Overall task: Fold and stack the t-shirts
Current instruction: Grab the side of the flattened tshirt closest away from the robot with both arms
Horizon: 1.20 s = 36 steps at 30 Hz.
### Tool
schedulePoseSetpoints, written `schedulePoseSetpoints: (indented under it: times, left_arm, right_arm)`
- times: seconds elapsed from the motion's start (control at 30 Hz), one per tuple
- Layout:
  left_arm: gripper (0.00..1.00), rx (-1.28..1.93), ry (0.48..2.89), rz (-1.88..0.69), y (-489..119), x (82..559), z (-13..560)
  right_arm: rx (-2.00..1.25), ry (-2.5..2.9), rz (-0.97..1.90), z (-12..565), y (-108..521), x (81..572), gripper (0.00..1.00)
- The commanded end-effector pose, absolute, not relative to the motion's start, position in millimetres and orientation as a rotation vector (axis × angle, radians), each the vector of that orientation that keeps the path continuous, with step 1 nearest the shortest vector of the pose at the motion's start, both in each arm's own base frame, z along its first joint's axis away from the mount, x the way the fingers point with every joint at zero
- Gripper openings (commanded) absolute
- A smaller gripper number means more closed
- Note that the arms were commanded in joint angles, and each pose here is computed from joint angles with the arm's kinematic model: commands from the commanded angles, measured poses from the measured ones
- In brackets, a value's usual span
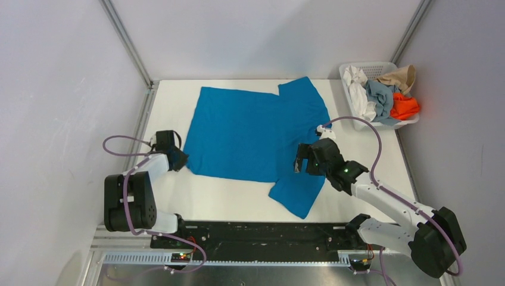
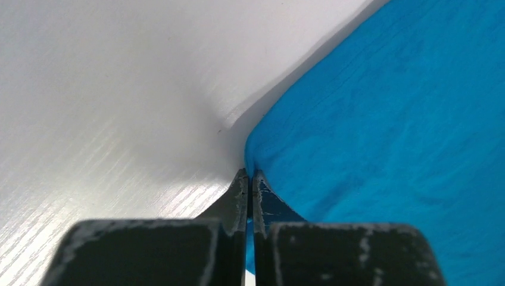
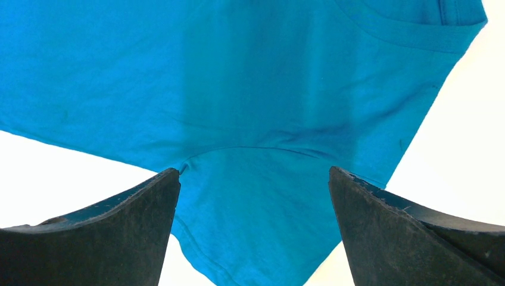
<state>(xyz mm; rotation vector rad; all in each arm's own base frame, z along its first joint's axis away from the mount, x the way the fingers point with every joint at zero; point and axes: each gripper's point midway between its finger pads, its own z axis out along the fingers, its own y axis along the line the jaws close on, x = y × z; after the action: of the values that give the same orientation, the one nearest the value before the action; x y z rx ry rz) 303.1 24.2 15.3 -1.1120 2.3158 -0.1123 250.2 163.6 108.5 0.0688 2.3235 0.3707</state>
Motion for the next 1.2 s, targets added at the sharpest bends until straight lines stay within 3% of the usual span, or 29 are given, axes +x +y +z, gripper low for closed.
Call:
schedulePoseSetpoints:
  times: [0.0,0.13,0.43,0.7,0.87,0.97,1.0,1.07,1.17]
  left_arm:
    - [0.0,-1.103,2.394,-0.129,17,282,3]
    - [0.0,-1.121,2.345,-0.117,19,271,9]
    - [0.0,-1.193,2.209,-0.119,22,241,15]
    - [0.0,-1.17,2.186,-0.103,25,238,27]
    - [0.0,-1.168,2.178,-0.067,31,239,33]
    - [0.0,-1.169,2.169,-0.041,35,238,35]
    - [0.0,-1.172,2.172,-0.029,36,236,35]
    - [0.0,-1.189,2.16,0.01,41,231,37]
    - [0.0,-1.218,2.132,0.071,49,219,43]
  right_arm:
    - [0.074,2.3,0.364,114,164,252,0.99]
    - [-0.029,2.353,0.367,106,174,231,0.96]
    - [-0.285,2.62,0.313,64,195,135,0.79]
    - [-0.377,2.752,0.222,25,195,110,0.58]
    - [-0.397,2.835,0.131,5,188,99,0.53]
    - [-0.374,2.872,0.065,-2,177,94,0.41]
    - [-0.374,2.885,0.061,-4,175,91,0.3]
    - [-0.362,2.901,0.047,-5,171,86,0.19]
    - [-0.339,2.907,0.048,1,165,78,0.08]
